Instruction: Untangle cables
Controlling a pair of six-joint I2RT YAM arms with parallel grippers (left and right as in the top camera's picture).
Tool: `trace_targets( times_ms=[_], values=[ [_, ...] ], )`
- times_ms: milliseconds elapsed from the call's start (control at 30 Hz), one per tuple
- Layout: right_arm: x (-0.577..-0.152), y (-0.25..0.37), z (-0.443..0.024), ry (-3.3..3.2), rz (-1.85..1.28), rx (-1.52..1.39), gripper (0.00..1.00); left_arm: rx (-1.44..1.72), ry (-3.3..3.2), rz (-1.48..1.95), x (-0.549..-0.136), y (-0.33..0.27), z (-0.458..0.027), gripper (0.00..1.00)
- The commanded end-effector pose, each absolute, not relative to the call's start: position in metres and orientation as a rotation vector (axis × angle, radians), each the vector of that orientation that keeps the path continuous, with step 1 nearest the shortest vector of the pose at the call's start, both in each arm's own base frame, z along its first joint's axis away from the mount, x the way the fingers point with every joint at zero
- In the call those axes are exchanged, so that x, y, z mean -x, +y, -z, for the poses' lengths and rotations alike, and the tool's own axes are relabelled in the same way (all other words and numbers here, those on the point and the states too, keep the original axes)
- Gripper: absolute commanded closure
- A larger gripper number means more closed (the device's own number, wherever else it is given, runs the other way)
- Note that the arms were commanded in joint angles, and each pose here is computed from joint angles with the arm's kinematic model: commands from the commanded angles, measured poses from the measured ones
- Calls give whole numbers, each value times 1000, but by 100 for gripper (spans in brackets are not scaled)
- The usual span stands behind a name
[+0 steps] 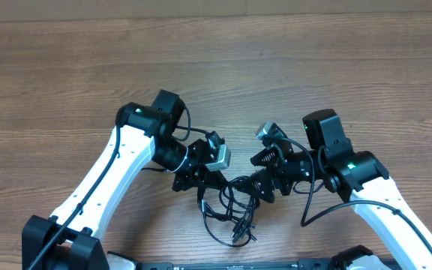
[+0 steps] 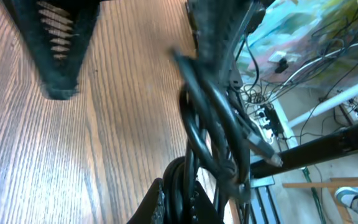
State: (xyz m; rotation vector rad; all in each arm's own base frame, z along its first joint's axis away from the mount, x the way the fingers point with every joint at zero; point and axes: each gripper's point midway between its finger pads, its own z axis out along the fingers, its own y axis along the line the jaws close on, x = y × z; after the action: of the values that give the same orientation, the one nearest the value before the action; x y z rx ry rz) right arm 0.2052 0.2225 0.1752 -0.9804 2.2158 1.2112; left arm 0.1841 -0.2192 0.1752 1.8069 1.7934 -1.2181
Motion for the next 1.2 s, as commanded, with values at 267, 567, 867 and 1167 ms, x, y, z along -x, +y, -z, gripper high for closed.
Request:
trace_targets(
  times_ms=[267,567,867,1167],
  values=[
    [-216,220,-181,2199,-1149,977,96,-1813,1664,1261,-179,-225,-187,96],
    [-216,220,-181,2199,-1149,977,93,-1811,1659,1262,-179,-226,-187,96],
    [-224,224,-188,2137,-1133,989,18,-1813,1643,1247,-182,-227,-187,96],
    [-227,225,-190,2116,-1126,993,96,-1809,1623,1238,-185,-229,-188,96]
  ],
)
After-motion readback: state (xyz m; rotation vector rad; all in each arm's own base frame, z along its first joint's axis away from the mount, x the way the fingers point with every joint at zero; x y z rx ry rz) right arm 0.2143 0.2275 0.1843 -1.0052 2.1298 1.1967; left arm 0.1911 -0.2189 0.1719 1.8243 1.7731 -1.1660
